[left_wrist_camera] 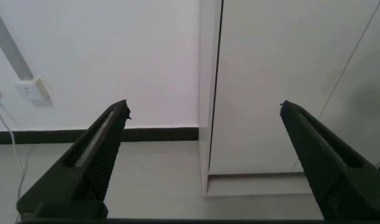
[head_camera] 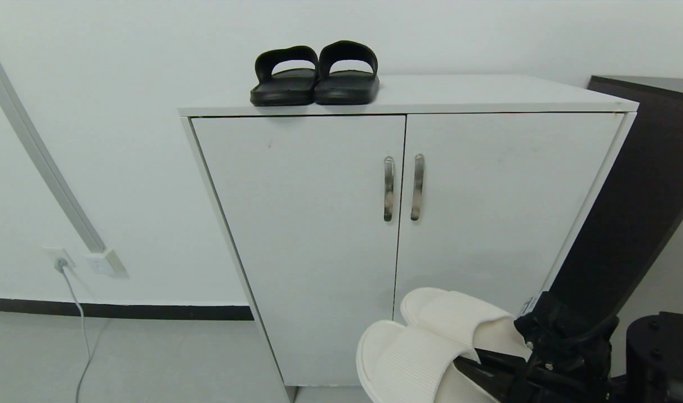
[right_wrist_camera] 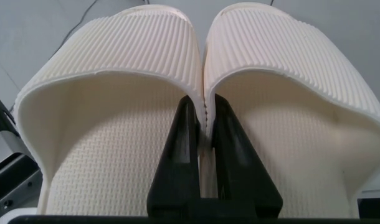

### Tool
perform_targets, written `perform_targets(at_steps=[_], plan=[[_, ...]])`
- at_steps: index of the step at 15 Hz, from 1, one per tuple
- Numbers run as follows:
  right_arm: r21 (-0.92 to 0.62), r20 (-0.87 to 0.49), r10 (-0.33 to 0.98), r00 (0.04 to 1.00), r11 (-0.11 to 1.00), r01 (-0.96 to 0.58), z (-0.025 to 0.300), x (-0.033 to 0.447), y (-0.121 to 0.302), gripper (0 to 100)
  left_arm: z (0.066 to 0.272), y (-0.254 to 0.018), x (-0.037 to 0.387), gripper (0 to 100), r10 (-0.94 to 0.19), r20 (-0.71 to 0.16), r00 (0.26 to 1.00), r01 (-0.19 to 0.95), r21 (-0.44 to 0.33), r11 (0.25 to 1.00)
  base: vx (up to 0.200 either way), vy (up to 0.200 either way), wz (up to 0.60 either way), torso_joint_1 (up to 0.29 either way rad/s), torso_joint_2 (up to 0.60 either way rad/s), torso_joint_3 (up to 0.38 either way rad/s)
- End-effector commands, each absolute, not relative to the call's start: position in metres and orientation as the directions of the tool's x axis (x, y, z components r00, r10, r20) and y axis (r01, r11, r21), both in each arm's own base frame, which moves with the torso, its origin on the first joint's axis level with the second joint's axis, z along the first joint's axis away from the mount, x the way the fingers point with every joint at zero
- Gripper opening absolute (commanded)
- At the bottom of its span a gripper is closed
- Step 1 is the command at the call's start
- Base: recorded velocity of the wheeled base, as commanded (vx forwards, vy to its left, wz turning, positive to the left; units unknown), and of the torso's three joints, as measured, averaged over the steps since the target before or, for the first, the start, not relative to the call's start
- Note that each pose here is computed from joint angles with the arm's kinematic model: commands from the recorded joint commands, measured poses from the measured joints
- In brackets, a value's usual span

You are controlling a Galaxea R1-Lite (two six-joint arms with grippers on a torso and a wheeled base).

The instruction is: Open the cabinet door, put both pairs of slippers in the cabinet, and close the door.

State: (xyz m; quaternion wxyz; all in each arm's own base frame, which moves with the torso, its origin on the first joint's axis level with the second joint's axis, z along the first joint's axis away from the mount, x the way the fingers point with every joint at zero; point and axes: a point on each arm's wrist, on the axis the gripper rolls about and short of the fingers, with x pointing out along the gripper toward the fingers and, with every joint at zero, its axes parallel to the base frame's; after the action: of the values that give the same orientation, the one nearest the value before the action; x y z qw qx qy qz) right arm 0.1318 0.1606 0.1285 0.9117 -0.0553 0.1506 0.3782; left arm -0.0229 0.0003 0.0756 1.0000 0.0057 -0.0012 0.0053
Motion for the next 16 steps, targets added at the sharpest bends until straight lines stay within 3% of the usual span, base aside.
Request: perform_targets(at_steps=[1, 6, 7, 8, 9, 10, 12, 14, 16], plan=[[0.013, -0.315, 0.675, 0.667, 0.706, -0.708, 0.129, 0.131, 0.160, 0, 0.076, 0.000, -0.023, 100, 0.012, 0.002, 1.000, -0.012, 0.011, 1.000, 0.000, 0.000, 0.00, 0.000, 0.00, 0.000], [0.012, -0.321, 0.674, 0.665, 0.705, -0.709, 0.127, 0.131, 0.160, 0, 0.077, 0.000, -0.023, 100, 0.012, 0.009, 1.000, -0.012, 0.024, 1.000, 0.000, 0.000, 0.00, 0.000, 0.03, 0.037], [0.014, -0.322, 0.675, 0.664, 0.705, -0.710, 0.127, 0.131, 0.160, 0, 0.084, 0.000, -0.025, 100, 0.011, 0.034, 0.999, -0.011, 0.015, 1.000, 0.000, 0.000, 0.00, 0.002, 0.18, 0.115], [0.013, -0.324, 0.675, 0.663, 0.704, -0.710, 0.127, 0.131, 0.160, 0, 0.112, 0.001, -0.032, 100, 0.011, 0.089, 0.996, -0.004, -0.072, 0.997, 0.000, 0.000, 0.00, 0.002, 0.10, 0.056], [0.013, -0.322, 0.675, 0.664, 0.704, -0.710, 0.127, 0.131, 0.160, 0, 0.119, 0.001, -0.032, 100, 0.005, 0.066, 0.998, 0.003, -0.111, 0.994, 0.000, 0.000, 0.00, 0.002, 0.07, 0.046], [0.013, -0.322, 0.677, 0.662, 0.702, -0.712, 0.127, 0.131, 0.161, 0, 0.116, -0.001, -0.023, 100, -0.054, -0.055, 0.997, 0.051, -0.056, 0.997, 0.000, 0.000, 0.00, 0.000, 0.00, 0.000], [0.010, -0.327, 0.686, 0.651, 0.691, -0.723, 0.126, 0.127, 0.163, 0, 0.116, -0.004, -0.014, 100, -0.193, -0.138, 0.971, 0.190, -0.037, 0.981, 0.000, 0.000, 0.00, 0.000, 0.00, 0.000], [0.010, -0.328, 0.689, 0.646, 0.686, -0.727, 0.126, 0.126, 0.163, 0, 0.127, -0.006, -0.006, 100, -0.272, -0.148, 0.951, 0.268, -0.050, 0.962, 0.000, 0.000, 0.00, 0.000, 0.00, 0.000], [0.010, -0.327, 0.690, 0.646, 0.686, -0.727, 0.126, 0.126, 0.163, 0, 0.154, -0.009, 0.024, 100, -0.402, -0.146, 0.904, 0.395, -0.075, 0.915, 0.000, 0.000, 0.00, 0.000, 0.00, 0.000]])
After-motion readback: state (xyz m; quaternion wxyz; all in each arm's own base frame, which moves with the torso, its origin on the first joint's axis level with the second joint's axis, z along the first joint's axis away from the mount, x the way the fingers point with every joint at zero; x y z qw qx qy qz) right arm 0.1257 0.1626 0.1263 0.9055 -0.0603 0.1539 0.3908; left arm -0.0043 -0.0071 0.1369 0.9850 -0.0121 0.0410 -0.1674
